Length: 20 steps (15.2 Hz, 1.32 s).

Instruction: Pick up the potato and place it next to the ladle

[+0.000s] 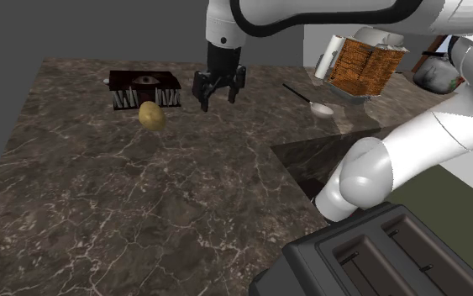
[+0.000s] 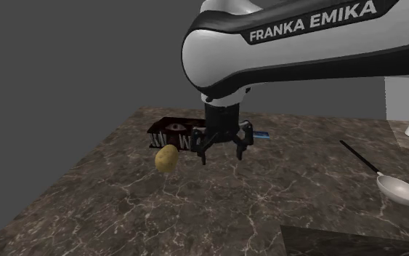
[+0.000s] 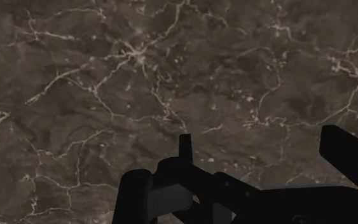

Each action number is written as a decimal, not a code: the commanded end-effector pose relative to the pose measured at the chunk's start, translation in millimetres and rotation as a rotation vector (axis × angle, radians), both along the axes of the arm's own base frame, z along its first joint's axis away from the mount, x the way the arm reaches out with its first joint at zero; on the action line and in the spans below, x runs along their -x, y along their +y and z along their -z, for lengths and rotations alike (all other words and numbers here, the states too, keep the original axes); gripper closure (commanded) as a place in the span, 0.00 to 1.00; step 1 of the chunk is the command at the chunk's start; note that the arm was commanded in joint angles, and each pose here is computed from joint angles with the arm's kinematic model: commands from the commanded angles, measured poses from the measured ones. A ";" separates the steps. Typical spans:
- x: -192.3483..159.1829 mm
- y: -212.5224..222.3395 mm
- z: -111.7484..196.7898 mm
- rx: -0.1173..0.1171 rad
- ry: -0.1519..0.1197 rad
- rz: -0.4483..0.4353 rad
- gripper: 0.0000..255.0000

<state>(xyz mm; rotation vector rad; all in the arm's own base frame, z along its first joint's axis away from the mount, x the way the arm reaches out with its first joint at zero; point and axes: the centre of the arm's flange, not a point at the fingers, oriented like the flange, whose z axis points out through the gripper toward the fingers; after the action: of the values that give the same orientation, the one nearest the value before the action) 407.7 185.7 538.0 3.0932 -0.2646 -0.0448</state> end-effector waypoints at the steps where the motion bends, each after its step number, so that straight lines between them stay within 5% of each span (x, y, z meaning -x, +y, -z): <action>1: -13.9 21.4 0.5 -0.001 -0.010 0.012 0.00; 12: -94.2 135.6 16.5 0.005 -0.062 0.071 0.00; 20: -95.2 134.0 56.4 0.005 -0.062 0.071 0.00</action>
<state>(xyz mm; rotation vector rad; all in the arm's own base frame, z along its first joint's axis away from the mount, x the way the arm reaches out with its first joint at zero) 502.8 320.1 485.4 3.0825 -0.3763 0.0489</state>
